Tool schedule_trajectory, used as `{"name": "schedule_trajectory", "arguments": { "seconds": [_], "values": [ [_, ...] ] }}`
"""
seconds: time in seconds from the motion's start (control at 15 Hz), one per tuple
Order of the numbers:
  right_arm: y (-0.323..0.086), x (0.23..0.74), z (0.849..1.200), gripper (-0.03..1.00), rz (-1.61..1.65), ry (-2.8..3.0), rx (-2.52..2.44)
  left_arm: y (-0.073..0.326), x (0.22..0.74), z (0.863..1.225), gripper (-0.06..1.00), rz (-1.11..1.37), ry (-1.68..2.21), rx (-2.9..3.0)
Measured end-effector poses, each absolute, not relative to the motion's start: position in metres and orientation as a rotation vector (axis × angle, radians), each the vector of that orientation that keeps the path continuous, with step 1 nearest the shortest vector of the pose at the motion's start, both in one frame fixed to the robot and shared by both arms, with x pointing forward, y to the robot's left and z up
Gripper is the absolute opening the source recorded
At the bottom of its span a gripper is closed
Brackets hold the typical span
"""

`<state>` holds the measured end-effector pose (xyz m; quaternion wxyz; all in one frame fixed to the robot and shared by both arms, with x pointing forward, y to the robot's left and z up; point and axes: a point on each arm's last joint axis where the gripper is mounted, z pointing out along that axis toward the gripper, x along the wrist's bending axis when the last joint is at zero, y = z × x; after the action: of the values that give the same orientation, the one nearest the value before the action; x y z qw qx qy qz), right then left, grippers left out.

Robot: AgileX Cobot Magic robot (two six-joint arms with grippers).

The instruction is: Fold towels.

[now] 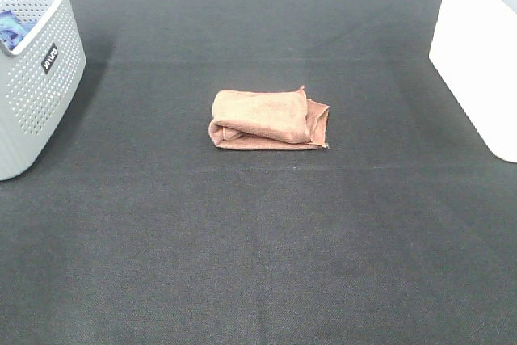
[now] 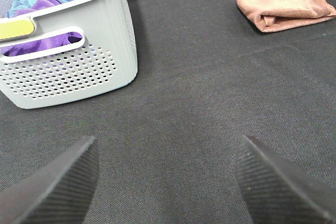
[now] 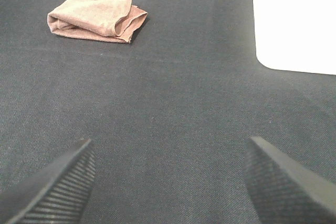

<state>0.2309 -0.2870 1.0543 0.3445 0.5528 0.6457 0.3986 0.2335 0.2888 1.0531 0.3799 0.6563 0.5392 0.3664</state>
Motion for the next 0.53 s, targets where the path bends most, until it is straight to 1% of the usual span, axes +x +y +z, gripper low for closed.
{"name": "schedule_trajectory", "arguments": {
  "seconds": [0.53],
  "values": [
    [-0.287,0.2309,1.0543,0.74,1.036,1.677,1.436,0.2888,0.2335,1.0531,0.7,0.936,1.377,1.676]
  ]
}}
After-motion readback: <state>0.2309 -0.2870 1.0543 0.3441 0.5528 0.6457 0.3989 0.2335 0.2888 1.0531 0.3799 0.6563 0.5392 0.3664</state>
